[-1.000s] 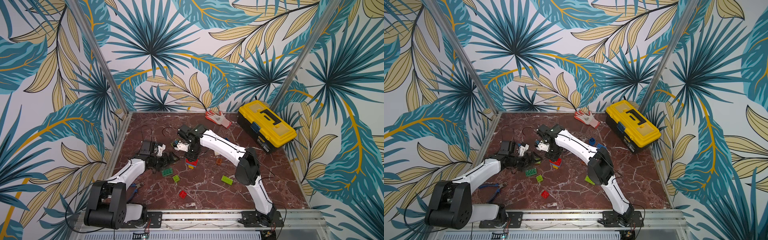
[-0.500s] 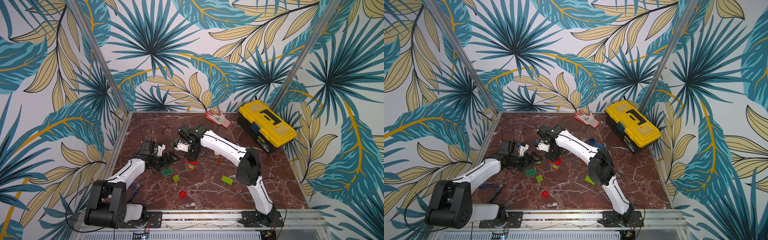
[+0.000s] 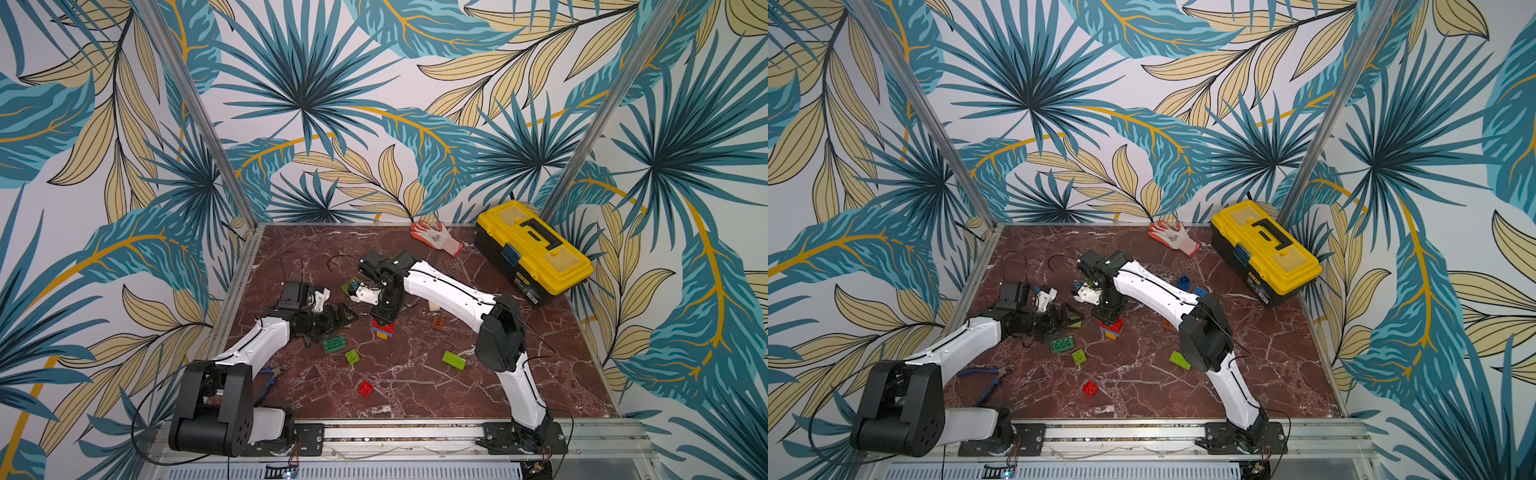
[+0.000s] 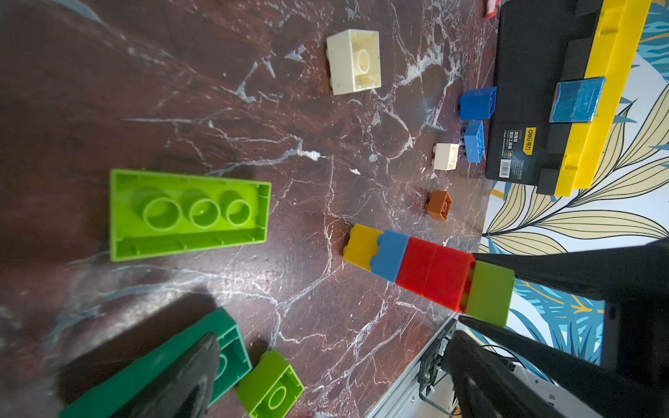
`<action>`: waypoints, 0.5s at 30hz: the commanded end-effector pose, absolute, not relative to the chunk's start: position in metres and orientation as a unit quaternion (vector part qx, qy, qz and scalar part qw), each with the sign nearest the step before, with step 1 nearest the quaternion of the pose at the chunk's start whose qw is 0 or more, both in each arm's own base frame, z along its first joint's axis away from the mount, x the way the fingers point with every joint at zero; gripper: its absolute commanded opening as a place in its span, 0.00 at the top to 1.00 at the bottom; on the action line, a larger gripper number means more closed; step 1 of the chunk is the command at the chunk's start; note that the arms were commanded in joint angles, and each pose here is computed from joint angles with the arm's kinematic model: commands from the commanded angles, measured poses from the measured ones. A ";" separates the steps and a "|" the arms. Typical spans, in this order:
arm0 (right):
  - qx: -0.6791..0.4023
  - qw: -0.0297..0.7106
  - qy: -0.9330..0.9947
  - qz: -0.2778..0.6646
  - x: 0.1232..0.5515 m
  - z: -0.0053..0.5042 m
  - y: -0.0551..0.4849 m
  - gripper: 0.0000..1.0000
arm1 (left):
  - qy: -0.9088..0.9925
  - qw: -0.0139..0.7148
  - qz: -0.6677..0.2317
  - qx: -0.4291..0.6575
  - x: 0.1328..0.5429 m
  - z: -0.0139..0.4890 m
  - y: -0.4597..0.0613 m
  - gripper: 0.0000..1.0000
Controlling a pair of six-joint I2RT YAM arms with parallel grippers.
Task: Assemble a carrot with lego
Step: Assemble the lego brick with the lego brick.
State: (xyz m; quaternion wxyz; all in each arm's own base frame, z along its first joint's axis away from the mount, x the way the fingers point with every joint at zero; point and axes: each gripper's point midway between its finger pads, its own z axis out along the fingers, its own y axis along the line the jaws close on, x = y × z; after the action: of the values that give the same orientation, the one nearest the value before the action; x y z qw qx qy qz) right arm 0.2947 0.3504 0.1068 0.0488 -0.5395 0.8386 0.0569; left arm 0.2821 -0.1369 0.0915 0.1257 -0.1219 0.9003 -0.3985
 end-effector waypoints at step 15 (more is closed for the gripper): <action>-0.524 -0.049 0.849 -0.045 0.274 0.021 0.304 0.68 | 0.897 0.145 -0.402 -0.116 0.291 0.100 -0.134 0.01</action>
State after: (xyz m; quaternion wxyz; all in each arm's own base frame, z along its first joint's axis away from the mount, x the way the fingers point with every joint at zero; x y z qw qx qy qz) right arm 0.2967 0.3496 0.1063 0.0846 -0.5305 0.8428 0.0327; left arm 0.2826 -0.1359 0.0916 0.1264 -0.1236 0.9000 -0.3984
